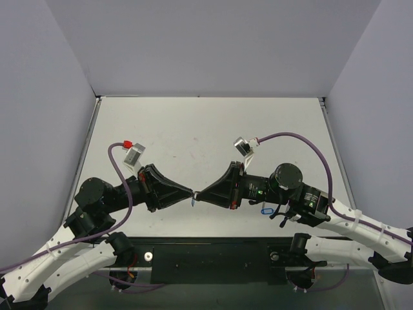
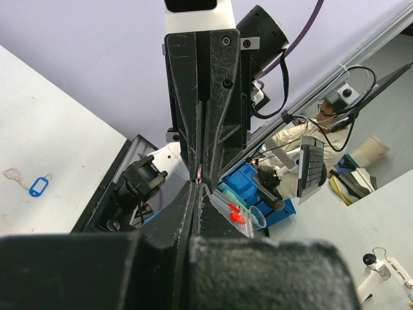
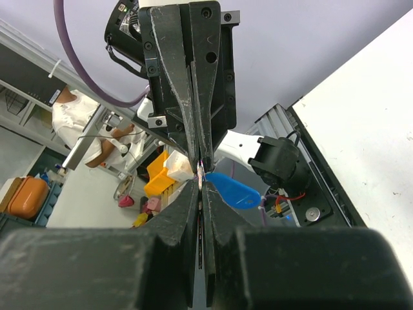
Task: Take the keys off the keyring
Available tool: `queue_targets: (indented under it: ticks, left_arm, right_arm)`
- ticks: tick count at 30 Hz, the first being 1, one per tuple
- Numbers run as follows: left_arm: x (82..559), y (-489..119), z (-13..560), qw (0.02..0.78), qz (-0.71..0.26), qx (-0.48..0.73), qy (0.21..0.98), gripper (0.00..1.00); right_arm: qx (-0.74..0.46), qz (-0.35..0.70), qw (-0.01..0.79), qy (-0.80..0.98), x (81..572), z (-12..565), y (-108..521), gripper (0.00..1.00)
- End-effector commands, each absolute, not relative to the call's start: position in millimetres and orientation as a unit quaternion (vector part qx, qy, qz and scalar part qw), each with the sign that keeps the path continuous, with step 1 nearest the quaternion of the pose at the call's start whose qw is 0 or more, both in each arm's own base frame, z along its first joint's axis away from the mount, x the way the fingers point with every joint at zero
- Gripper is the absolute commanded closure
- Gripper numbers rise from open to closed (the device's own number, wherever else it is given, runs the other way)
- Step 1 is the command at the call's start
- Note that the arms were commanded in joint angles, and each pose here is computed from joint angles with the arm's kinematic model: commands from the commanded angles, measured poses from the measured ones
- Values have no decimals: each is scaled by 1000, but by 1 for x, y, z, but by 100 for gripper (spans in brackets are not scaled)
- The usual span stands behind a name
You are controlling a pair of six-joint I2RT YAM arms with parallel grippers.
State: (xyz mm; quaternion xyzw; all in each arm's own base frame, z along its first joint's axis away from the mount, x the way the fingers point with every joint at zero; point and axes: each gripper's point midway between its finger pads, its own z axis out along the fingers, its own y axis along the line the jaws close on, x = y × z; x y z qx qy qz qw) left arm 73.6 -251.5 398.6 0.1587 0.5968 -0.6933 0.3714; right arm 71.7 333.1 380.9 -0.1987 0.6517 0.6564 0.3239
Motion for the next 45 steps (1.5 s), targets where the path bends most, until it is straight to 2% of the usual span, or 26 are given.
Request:
queue_targets:
  ticks: [1, 3, 11, 17, 22, 24, 27, 29, 31, 35, 40, 45]
  left_arm:
    - [82, -251, 405, 384, -695, 131, 593, 100]
    - [95, -251, 396, 382, -688, 86, 612, 100]
    - [99, -257, 398, 351, -724, 38, 593, 100]
    - [92, -257, 406, 358, -729, 34, 582, 100]
    - [88, -265, 399, 355, -713, 48, 603, 100]
    - [87, -267, 399, 360, -703, 63, 610, 88]
    - [89, -264, 391, 363, -673, 70, 641, 51]
    - [90, -259, 393, 376, -658, 74, 648, 41]
    - [90, -253, 396, 388, -647, 79, 652, 39]
    - [87, -248, 404, 402, -629, 107, 657, 40]
    - [77, -255, 400, 385, -617, 161, 667, 53]
    - [68, -260, 399, 374, -620, 197, 661, 55]
  right_arm:
    - [-208, 686, 347, 605, 66, 418, 331, 100]
    - [-208, 681, 352, 607, 68, 415, 331, 100]
    - [-198, 663, 377, 616, 78, 414, 328, 100]
    - [-191, 661, 385, 615, 82, 416, 330, 100]
    - [-194, 661, 381, 617, 81, 414, 331, 100]
    - [-195, 660, 381, 618, 81, 413, 330, 100]
    - [-197, 660, 379, 619, 80, 411, 329, 100]
    - [-198, 661, 377, 617, 78, 413, 328, 100]
    - [-203, 663, 371, 618, 75, 413, 327, 100]
    - [-214, 666, 357, 619, 69, 413, 328, 100]
    - [-228, 672, 339, 618, 62, 412, 329, 100]
    - [-233, 673, 328, 620, 59, 410, 332, 100]
